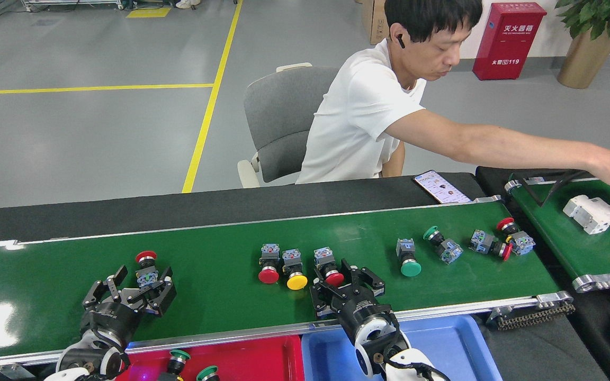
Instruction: Pick switch part from conveyor to tray
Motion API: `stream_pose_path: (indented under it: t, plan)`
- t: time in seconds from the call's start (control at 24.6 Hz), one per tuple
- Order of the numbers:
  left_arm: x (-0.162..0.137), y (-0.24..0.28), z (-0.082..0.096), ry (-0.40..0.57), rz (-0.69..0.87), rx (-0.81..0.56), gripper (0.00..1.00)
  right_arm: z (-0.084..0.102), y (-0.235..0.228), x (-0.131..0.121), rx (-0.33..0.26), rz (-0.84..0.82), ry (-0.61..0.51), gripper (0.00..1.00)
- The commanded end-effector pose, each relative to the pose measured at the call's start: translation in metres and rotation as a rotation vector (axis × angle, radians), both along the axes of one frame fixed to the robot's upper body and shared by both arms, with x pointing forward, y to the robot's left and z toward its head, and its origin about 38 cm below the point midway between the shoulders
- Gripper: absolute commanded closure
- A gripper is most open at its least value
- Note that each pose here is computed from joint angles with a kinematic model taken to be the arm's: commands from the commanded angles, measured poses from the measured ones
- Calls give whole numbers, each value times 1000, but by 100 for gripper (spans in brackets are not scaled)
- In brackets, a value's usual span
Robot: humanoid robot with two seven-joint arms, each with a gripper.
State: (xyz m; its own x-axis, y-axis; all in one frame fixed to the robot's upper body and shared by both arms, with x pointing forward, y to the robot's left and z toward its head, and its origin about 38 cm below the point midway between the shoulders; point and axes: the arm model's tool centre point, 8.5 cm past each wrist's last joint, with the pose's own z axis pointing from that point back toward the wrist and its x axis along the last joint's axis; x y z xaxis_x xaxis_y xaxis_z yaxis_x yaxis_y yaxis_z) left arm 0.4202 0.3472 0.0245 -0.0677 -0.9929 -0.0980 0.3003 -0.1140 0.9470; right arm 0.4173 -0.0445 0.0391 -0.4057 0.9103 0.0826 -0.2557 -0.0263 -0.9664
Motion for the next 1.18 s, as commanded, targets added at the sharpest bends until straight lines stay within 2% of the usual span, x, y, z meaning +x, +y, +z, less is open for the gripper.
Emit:
stream_pose_path:
  t: [0.0, 0.12, 0.2, 0.33, 0.37, 0.45, 0.49, 0.53, 0.57, 0.69, 0.81, 0.86, 0.9, 0.98, 1.02, 1.06, 1.14]
  plan:
    - [4, 14, 8, -20, 14, 23, 55, 14, 4, 2, 22, 51, -38, 91]
    - [1, 19, 6, -19, 9, 27, 90, 27, -4, -18, 98, 131, -75, 91]
    - [-2, 20, 4, -19, 11, 21, 95, 36, -22, -41, 129, 200, -110, 90]
    - [-9, 19, 5, -53, 17, -31, 96, 44, -24, -87, 201, 351, -130, 85]
    - [-15, 18, 13, -86, 10, -44, 96, 42, -20, -106, 224, 407, -124, 82]
    - [-37, 11, 23, -131, -35, -61, 95, 37, -12, -128, 247, 508, -109, 72]
    - [-55, 3, 31, -159, -84, -59, 95, 35, -6, -136, 255, 547, -97, 58]
    - [-73, -4, 36, -175, -124, -52, 95, 33, 0, -141, 262, 567, -89, 23]
    - [-97, -13, 42, -189, -166, -38, 95, 32, 10, -143, 253, 561, -71, 6]
    - [-145, -38, 36, -181, -282, -43, 94, 31, 12, -137, 238, 507, -55, 3]
    - [-164, -60, 21, -134, -393, -21, 93, 33, 11, -132, 239, 487, -60, 3]
    - [-167, -62, 16, -130, -409, 9, 90, 35, 9, -129, 235, 473, -66, 3]
    - [-168, -62, 11, -127, -419, 48, 81, 38, 2, -122, 237, 433, -78, 3]
    - [-170, -60, 4, -125, -403, 66, 41, 44, -27, -101, 229, 281, -96, 3]
    - [-170, -58, 2, -120, -401, 66, 25, 46, -41, -90, 226, 198, -104, 4]
    - [-170, -57, 2, -121, -398, 65, 0, 49, -57, -79, 217, 109, -111, 4]
    - [-170, -56, 3, -125, -392, 63, 0, 51, -92, -64, 198, -60, -119, 3]
